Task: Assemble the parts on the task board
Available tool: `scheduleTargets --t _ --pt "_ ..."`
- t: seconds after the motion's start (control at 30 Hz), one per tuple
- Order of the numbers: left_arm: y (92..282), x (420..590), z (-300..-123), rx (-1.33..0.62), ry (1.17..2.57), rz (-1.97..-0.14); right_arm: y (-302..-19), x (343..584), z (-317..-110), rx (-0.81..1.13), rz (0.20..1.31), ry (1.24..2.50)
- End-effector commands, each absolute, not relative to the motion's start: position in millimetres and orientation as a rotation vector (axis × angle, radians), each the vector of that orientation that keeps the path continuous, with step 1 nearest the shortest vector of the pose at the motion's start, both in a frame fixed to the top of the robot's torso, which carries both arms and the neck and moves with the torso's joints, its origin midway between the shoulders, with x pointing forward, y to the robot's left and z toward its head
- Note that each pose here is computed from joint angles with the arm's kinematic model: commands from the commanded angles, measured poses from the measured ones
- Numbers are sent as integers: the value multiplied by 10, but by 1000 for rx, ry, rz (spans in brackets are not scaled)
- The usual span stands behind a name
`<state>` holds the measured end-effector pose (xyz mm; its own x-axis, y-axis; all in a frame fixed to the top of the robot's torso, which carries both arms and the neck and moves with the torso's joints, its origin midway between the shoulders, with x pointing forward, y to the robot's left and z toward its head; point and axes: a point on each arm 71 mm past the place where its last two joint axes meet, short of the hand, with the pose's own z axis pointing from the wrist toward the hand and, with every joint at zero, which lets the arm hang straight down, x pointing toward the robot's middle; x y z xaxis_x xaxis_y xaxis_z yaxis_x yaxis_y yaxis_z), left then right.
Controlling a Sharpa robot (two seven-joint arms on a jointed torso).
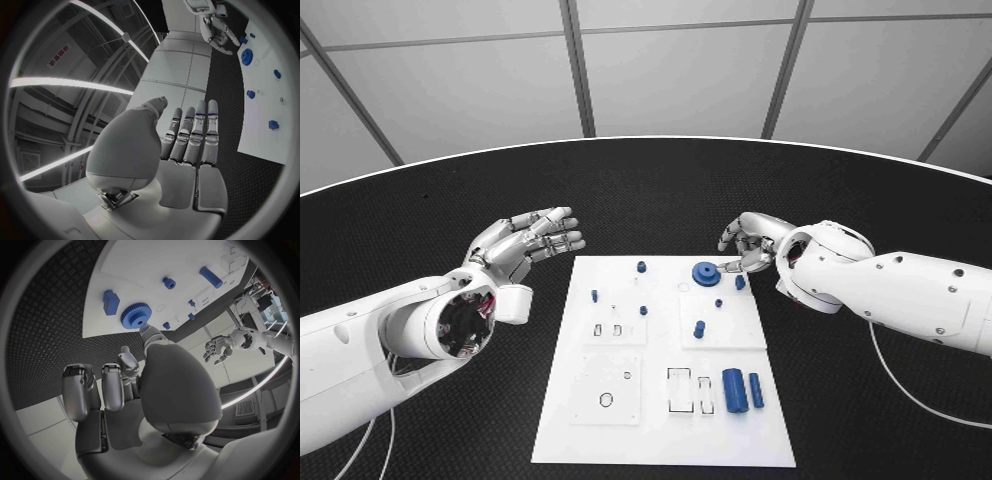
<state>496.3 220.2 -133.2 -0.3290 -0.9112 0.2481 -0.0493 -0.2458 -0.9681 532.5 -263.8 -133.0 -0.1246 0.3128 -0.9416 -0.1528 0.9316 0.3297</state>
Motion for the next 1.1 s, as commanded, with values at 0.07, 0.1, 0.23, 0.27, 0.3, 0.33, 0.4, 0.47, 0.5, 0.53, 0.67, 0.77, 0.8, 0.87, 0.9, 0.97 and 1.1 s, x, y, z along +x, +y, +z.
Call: scheduleTargets --t 0.07,0.1,0.23,0.27,0.3,0.33,0.4,0.47,0.5,0.53,0.67,0.77,0.8,0.87,0.9,0.97,1.1 --pt "2206 4960 -1331 -1222 1332 -1652 -2579 5341 -1344 116 407 1655" --pt "2206 4959 -1331 -1222 1332 -1652 -2563 5344 -1348 113 409 1657" --pt "2208 4955 -1330 -1221 1333 -1654 -2502 5358 -1369 102 416 1665" --pt "2208 4955 -1329 -1221 1333 -1654 -2490 5361 -1374 100 417 1667" --pt "2209 4954 -1329 -1221 1333 -1654 -2478 5363 -1380 97 418 1670" --pt "2210 4953 -1329 -1221 1333 -1654 -2469 5365 -1386 95 419 1672" --pt "2212 4952 -1328 -1221 1333 -1654 -2453 5367 -1400 90 419 1679" --pt "2214 4950 -1328 -1221 1333 -1654 -2444 5367 -1410 87 419 1685" --pt "2215 4949 -1328 -1222 1333 -1654 -2441 5366 -1413 86 419 1686" --pt "2216 4949 -1328 -1222 1333 -1653 -2440 5366 -1415 86 419 1688" --pt "2218 4948 -1327 -1222 1333 -1653 -2439 5370 -1426 84 415 1696" --pt "2216 4945 -1327 -1222 1333 -1654 -2433 5375 -1434 83 412 1702" --pt "2215 4945 -1326 -1222 1333 -1654 -2430 5376 -1437 82 412 1703" --pt "2215 4944 -1326 -1222 1334 -1654 -2421 5380 -1445 80 412 1706" --pt "2217 4943 -1327 -1222 1334 -1653 -2411 5381 -1455 78 412 1709" --pt "2219 4942 -1327 -1223 1335 -1653 -2401 5384 -1466 78 411 1711" --pt "2221 4940 -1326 -1223 1335 -1652 -2393 5389 -1478 78 408 1713"
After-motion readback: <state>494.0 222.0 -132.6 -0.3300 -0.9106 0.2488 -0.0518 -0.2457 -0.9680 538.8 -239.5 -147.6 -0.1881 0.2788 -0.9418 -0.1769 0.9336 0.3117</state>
